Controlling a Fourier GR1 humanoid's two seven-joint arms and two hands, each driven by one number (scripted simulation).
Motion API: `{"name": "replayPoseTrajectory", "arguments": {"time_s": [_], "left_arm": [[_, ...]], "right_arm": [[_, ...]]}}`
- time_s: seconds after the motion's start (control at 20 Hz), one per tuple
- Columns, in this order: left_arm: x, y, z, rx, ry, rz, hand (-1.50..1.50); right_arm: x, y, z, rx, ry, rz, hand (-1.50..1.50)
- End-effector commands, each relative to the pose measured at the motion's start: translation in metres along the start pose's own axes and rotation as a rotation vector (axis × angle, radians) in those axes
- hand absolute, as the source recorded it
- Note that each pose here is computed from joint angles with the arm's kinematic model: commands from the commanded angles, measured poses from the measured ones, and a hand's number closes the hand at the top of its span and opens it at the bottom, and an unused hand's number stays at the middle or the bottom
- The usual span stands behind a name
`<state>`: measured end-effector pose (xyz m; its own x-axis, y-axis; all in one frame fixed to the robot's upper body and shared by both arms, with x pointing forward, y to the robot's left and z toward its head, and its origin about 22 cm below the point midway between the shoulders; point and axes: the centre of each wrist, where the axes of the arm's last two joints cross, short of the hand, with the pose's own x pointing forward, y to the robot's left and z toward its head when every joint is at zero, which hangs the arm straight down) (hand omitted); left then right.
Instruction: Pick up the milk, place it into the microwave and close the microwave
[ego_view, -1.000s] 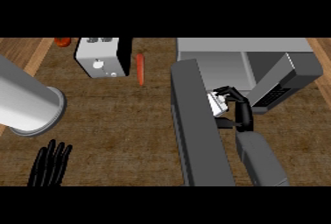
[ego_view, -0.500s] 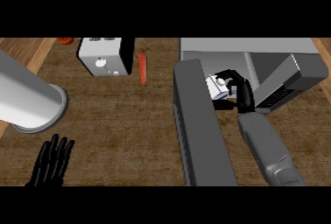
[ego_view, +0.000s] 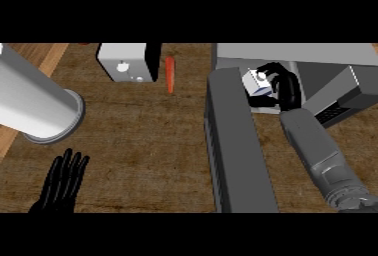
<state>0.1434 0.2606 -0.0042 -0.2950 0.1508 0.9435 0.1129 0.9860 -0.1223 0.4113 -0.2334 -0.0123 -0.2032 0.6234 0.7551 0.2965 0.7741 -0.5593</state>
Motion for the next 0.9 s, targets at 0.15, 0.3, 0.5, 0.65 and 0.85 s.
{"name": "replayPoseTrajectory", "arguments": {"time_s": [0.15, 0.3, 0.5, 0.65, 0.85], "left_arm": [[0.006, 0.01, -0.003, -0.015, 0.031, -0.095, -1.5], [-0.001, 0.011, -0.01, -0.017, 0.04, -0.123, -1.5], [-0.002, 0.001, -0.009, -0.046, 0.029, -0.134, -1.5], [-0.002, -0.002, -0.013, -0.069, 0.039, -0.127, -1.5], [-0.009, -0.004, -0.01, -0.071, 0.043, -0.147, -1.5]], "right_arm": [[-0.001, -0.014, -0.011, -0.11, 0.013, 0.184, 1.5], [0.002, -0.016, -0.016, -0.193, 0.032, 0.198, 1.5], [-0.001, -0.027, -0.021, -0.162, 0.014, 0.308, -1.5], [0.006, -0.026, -0.027, -0.163, 0.005, 0.338, -1.5], [0.004, -0.014, -0.017, -0.108, 0.011, 0.32, -1.5]]}}
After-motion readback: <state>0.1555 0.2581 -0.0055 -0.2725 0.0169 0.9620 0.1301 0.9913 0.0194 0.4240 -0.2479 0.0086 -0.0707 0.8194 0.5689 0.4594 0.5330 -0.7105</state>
